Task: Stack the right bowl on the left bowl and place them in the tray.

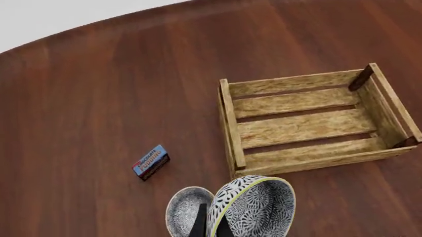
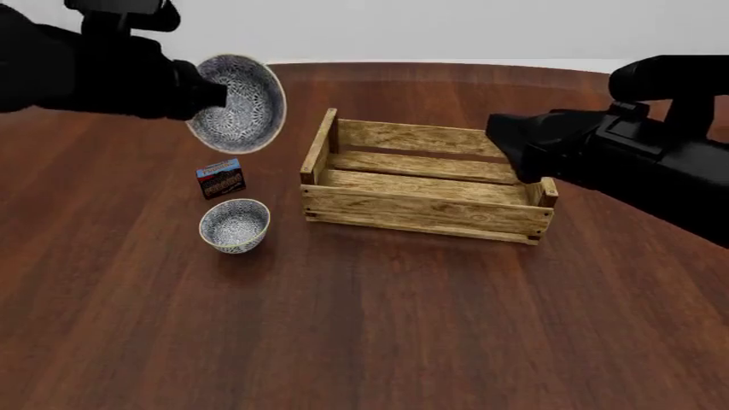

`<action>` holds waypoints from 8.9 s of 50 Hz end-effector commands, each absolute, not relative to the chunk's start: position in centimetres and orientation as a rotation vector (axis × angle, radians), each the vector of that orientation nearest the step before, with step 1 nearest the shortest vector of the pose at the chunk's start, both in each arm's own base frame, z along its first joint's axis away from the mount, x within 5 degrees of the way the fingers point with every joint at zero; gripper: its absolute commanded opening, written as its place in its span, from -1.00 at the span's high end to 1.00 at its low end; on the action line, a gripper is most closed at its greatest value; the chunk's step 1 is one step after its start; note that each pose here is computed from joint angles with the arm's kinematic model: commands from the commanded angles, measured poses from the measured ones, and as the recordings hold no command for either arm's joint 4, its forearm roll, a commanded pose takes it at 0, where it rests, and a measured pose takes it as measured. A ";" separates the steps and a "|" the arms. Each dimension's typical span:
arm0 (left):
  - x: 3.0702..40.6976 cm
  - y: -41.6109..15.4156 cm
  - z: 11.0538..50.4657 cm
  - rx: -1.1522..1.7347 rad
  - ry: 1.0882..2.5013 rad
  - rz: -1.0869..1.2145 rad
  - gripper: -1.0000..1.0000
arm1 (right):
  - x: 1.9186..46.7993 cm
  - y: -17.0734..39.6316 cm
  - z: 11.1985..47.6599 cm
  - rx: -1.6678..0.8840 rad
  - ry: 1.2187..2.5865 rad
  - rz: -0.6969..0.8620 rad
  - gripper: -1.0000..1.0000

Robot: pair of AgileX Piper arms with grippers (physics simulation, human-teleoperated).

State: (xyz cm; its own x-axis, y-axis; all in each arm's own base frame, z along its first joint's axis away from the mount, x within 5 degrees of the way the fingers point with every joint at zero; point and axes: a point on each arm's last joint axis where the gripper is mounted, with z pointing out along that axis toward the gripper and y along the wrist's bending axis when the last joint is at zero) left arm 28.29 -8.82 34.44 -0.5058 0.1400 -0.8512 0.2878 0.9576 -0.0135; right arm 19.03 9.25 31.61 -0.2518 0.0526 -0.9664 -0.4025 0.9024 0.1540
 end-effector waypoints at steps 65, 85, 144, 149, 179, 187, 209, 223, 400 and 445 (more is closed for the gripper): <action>30.1 -6.2 25.9 0.046 2.264 -0.193 1.00 | 19.5 9.6 31.1 -0.265 1.790 0.445 -1.00; 30.6 -6.0 23.6 0.002 2.305 -0.197 1.00 | 19.5 9.6 31.1 -0.268 1.791 0.444 -1.00; 31.0 -5.9 22.6 -0.004 2.334 -0.190 -1.00 | 19.6 9.8 30.9 -0.278 1.798 0.442 -1.00; 30.7 -5.6 23.9 0.006 2.315 -0.180 -1.00 | 19.5 9.8 31.0 -0.280 1.797 0.443 -1.00; 32.2 -6.9 25.4 0.169 2.342 -0.137 -1.00 | 18.9 9.7 31.4 -0.293 1.791 0.444 -1.00; 33.3 -6.9 24.4 0.197 2.376 -0.114 -1.00 | 19.0 9.7 31.3 -0.298 1.794 0.439 -1.00; 35.8 -6.6 20.9 0.258 2.452 -0.066 -1.00 | 19.3 9.8 31.0 -0.307 1.802 0.428 -1.00; 35.6 -6.9 18.4 0.244 2.496 -0.077 -1.00 | 19.6 10.0 30.7 -0.311 1.810 0.424 -1.00; 34.4 -15.5 39.4 0.394 2.109 -0.280 1.00 | 17.5 7.9 33.5 -0.245 1.760 0.414 -1.00; 37.6 -22.7 38.5 0.470 2.113 -0.378 1.00 | 17.5 6.7 34.5 -0.169 1.738 0.393 -1.00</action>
State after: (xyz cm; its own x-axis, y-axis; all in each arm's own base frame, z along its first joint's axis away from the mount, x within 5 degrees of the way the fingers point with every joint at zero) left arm 38.75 -20.92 35.44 -0.5446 0.1830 -0.8185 0.4206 0.9039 -0.0778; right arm 17.77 6.94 34.16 -0.2146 0.0955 -0.9720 -0.3324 0.9286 0.1647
